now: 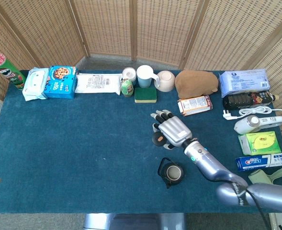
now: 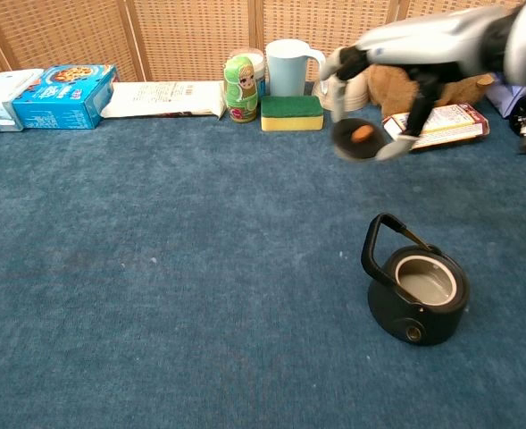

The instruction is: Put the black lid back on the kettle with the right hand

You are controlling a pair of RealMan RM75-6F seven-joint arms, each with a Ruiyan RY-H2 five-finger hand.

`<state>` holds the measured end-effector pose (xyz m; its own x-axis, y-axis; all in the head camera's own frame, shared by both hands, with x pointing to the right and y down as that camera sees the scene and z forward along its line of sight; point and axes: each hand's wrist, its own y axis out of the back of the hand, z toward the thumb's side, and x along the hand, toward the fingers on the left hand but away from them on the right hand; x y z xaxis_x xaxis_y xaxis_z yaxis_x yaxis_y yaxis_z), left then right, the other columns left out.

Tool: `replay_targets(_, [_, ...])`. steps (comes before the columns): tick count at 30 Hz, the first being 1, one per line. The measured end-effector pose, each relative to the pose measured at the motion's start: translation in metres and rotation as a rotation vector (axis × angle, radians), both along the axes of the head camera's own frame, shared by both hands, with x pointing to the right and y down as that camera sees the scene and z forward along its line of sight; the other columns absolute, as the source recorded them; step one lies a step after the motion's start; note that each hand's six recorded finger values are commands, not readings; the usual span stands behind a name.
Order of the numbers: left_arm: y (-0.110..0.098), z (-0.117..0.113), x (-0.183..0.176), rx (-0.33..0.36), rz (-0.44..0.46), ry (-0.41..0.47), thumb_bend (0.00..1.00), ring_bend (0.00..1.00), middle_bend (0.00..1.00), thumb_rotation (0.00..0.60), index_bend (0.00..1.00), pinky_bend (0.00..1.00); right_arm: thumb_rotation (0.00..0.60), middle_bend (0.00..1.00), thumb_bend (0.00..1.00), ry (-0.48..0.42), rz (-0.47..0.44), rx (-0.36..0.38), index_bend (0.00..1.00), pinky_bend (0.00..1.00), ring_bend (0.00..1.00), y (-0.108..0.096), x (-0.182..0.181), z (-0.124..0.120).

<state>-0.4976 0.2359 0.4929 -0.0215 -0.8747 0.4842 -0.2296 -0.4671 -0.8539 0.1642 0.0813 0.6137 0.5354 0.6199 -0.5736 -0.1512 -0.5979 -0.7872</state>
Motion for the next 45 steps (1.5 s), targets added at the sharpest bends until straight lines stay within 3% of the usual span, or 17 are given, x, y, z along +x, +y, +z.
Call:
replay_targets(9, [0.001, 0.003, 0.004, -0.006, 0.009, -0.008, 0.06, 0.00, 0.00, 0.600, 0.00, 0.04, 0.600, 0.10, 0.26, 0.032, -0.015, 0.013, 0.42, 0.00, 0.06, 0.015, 0.034, -0.020])
replay_targets(19, [0.001, 0.006, 0.008, -0.015, 0.019, -0.015, 0.06, 0.00, 0.00, 0.600, 0.00, 0.04, 0.600, 0.10, 0.26, 0.062, -0.046, -0.023, 0.42, 0.00, 0.06, 0.051, 0.077, -0.039])
replay_targets(31, [0.002, 0.009, 0.011, -0.027, 0.031, -0.019, 0.06, 0.00, 0.00, 0.600, 0.00, 0.04, 0.600, 0.10, 0.26, 0.048, -0.091, -0.128, 0.42, 0.00, 0.06, 0.087, 0.077, -0.014])
replay_targets(45, [0.002, 0.009, 0.009, -0.034, 0.024, -0.017, 0.06, 0.00, 0.00, 0.600, 0.00, 0.04, 0.600, 0.10, 0.26, 0.032, -0.117, -0.170, 0.42, 0.00, 0.06, 0.103, 0.065, 0.003])
